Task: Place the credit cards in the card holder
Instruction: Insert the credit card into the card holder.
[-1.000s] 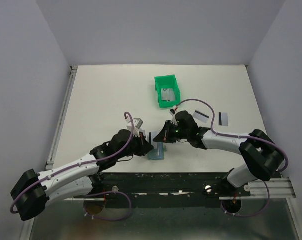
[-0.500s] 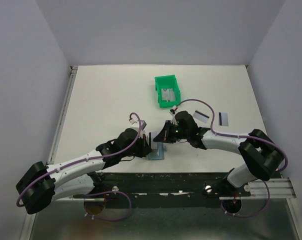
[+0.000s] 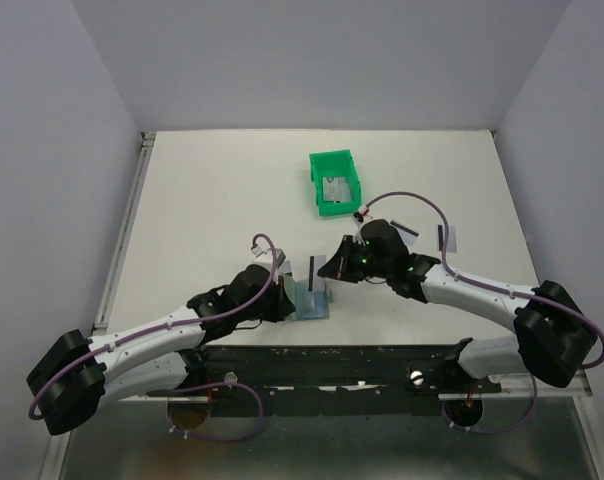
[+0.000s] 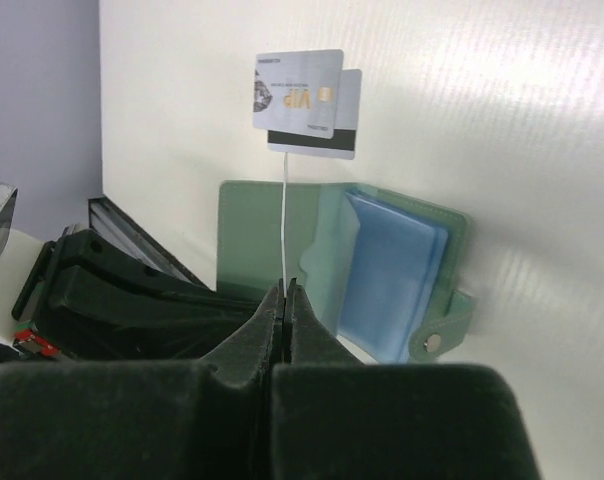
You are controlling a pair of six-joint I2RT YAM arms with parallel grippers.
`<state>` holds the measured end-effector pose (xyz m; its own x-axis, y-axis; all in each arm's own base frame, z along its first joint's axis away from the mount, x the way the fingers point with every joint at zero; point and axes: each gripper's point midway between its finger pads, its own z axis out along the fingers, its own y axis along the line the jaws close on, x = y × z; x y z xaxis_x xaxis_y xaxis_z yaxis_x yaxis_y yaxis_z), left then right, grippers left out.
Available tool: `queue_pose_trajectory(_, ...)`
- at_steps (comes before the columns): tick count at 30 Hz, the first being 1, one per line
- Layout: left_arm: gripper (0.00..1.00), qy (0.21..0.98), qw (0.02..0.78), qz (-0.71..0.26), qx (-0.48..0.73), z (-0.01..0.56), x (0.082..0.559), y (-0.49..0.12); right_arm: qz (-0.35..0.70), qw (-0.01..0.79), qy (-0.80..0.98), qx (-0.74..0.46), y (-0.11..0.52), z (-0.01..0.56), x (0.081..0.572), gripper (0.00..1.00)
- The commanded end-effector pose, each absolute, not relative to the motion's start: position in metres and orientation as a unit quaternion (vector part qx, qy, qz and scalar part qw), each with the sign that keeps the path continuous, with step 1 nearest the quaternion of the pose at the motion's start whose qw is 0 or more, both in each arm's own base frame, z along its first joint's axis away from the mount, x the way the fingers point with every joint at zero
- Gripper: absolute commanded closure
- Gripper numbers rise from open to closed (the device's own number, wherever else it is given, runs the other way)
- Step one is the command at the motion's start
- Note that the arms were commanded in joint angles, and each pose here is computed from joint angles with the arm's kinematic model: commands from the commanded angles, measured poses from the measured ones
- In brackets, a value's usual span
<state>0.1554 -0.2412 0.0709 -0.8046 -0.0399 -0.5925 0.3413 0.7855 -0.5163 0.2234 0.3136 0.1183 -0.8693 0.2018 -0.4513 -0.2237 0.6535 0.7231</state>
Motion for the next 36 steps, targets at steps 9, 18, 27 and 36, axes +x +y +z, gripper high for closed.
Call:
queue_pose_trajectory(9,1.00,0.903,0.297,-0.304,0.069,0.060,0.154,-0.232,0.307,0.250,0.918,0.006,0.277,0.092,0.220,1.00)
queue_pose_trajectory(18,1.00,0.905,0.291,-0.303,0.067,0.056,0.153,-0.233,0.279,0.227,0.933,0.001,0.274,0.076,0.218,1.00)
queue_pose_trajectory(27,1.00,0.905,0.289,-0.304,0.071,0.055,0.153,-0.234,0.267,0.216,0.939,0.008,0.276,0.066,0.221,1.00)
queue_pose_trajectory(36,1.00,0.904,0.290,-0.306,0.073,0.057,0.154,-0.237,0.271,0.214,0.939,0.008,0.280,0.064,0.223,1.00)
